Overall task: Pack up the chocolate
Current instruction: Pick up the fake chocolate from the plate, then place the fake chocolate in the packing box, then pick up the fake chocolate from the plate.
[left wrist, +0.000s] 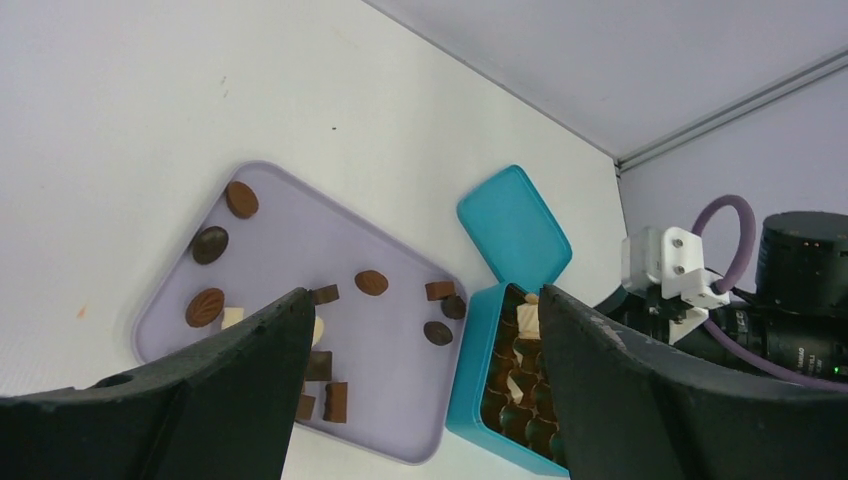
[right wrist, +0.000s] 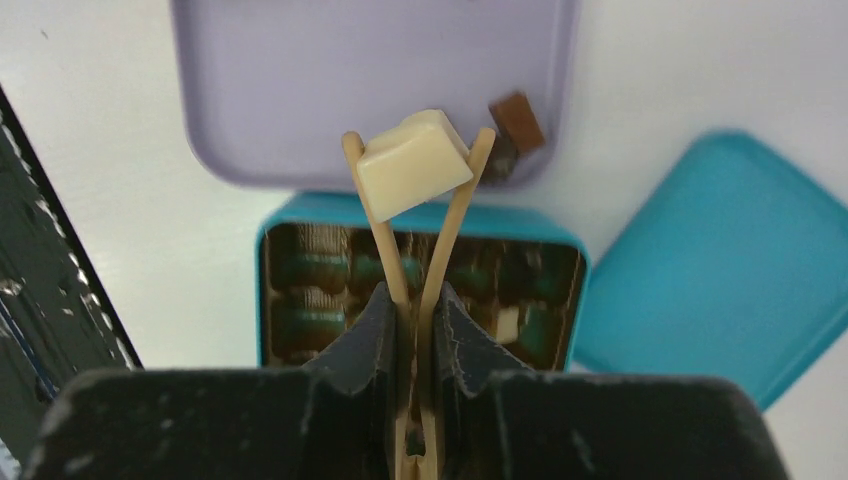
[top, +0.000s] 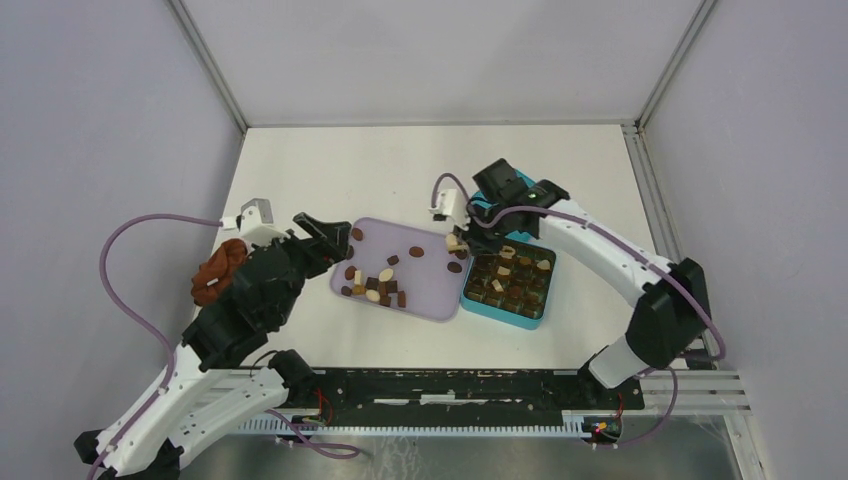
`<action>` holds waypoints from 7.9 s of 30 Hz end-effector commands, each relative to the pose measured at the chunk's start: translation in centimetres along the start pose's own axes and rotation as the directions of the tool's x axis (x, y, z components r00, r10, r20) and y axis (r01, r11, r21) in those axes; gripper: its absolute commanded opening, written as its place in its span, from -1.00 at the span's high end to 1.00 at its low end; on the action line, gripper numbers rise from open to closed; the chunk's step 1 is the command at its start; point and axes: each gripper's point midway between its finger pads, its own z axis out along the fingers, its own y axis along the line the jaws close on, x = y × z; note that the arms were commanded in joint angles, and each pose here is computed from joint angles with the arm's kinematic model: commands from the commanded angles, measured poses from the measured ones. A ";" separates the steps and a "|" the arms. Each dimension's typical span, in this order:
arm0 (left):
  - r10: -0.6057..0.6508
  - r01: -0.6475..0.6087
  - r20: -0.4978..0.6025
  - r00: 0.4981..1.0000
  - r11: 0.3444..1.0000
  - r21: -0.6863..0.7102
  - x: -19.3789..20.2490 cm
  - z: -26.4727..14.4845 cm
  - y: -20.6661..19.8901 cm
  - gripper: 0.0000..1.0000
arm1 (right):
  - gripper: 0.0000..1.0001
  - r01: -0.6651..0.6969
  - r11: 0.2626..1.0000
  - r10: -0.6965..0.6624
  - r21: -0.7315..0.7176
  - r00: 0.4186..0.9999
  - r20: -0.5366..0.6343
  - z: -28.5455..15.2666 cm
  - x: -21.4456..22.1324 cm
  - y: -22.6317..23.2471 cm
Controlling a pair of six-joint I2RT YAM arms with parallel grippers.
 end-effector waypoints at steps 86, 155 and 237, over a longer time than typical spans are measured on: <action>0.137 -0.137 -0.046 0.989 0.990 0.016 -2.3 2.0 -5.2 -0.73 | 0.24 0.211 0.976 -0.210 -0.058 0.978 0.015 1.1 -0.9 4.3; 0.031 -0.031 0.025 0.999 0.999 0.013 -3.2 -0.2 -2.8 -0.72 | 0.07 0.314 0.944 -0.330 -0.101 0.897 -0.294 15.2 -2.7 4.6; 0.042 -0.041 -0.019 0.999 0.998 0.046 -1.5 1.5 -4.3 -0.73 | 0.53 0.108 0.993 -0.096 0.050 0.974 -0.203 -1.7 7.1 2.3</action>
